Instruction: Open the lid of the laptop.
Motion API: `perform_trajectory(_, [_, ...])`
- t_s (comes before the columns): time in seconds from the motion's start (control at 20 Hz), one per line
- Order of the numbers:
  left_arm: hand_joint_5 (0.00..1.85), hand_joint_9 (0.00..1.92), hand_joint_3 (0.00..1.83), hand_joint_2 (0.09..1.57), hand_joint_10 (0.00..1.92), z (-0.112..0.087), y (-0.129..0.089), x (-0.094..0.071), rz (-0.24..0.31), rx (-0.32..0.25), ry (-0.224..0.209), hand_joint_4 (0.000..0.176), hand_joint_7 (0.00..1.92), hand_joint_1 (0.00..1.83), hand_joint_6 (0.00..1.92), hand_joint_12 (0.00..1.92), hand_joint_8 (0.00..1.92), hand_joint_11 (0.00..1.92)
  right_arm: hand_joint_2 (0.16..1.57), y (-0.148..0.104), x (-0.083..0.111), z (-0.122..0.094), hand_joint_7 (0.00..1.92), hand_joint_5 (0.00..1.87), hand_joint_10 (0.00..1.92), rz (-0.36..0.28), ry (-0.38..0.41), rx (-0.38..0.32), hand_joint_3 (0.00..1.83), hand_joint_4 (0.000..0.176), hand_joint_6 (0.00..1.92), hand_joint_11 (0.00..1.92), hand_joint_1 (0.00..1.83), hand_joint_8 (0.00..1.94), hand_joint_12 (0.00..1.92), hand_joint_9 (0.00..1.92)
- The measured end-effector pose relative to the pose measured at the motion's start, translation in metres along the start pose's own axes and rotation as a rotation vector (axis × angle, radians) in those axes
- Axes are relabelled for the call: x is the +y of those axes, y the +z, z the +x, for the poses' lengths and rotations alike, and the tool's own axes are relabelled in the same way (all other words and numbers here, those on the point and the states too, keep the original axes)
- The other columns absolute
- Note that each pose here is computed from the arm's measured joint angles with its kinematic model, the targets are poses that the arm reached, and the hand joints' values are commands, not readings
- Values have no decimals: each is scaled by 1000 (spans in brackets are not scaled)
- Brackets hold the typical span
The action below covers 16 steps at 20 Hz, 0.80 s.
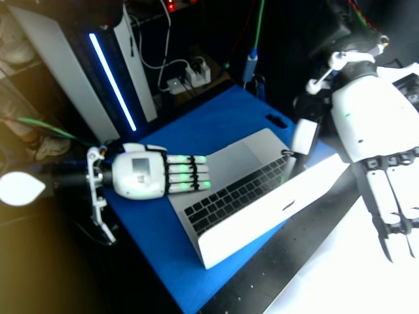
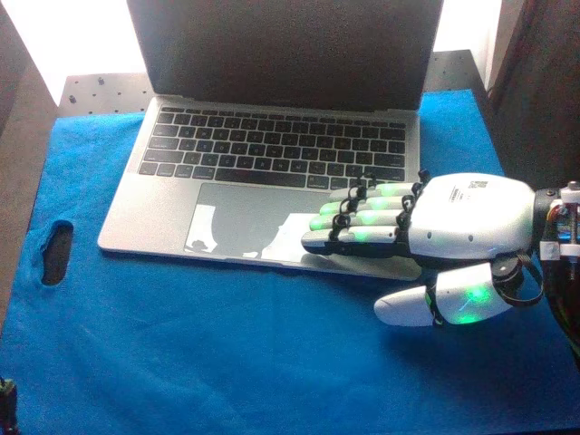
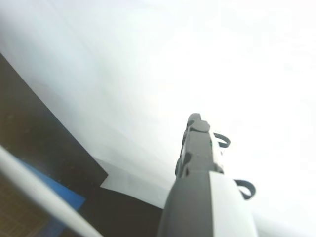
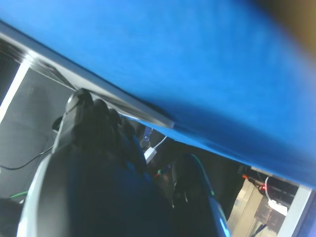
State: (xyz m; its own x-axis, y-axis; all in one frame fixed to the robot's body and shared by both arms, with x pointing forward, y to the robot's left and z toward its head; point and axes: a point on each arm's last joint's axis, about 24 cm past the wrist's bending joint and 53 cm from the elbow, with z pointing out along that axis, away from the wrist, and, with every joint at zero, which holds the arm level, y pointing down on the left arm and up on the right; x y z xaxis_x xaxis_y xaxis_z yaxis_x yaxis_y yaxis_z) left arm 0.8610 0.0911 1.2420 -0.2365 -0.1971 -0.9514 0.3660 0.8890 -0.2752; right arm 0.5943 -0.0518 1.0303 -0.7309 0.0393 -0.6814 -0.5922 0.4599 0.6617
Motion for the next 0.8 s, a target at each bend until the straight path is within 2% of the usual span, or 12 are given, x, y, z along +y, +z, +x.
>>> perform_trajectory(0.1, [0,0,6,1013,0,-6,0,-1,3,1,-9,0,0,606,0,0,0,0,1439,2,0,1,0,11,0,-2,-1,3,4,0,4,0,0,0,0,0])
perform_trajectory(0.3, [0,0,6,1021,0,-19,0,-4,7,-24,5,0,0,628,0,2,0,5,1436,2,1,2,0,9,0,-5,-3,3,2,0,3,0,0,0,0,0])
perform_trajectory(0.5, [0,0,3,1022,0,-20,-1,-2,4,-25,1,0,0,598,0,10,0,20,1434,2,1,2,0,0,0,-5,-3,4,0,0,0,0,0,0,0,0])
perform_trajectory(0.7, [0,0,0,1011,0,-21,-13,-12,35,-38,71,0,0,586,0,26,0,56,1431,3,1,2,0,8,0,-7,-5,4,0,0,3,0,0,0,0,0])
perform_trajectory(0.8, [0,0,0,999,0,-25,-19,-22,55,-59,126,0,0,522,0,54,0,117,1429,3,1,2,0,10,0,-6,-5,4,0,0,3,0,0,0,0,0])
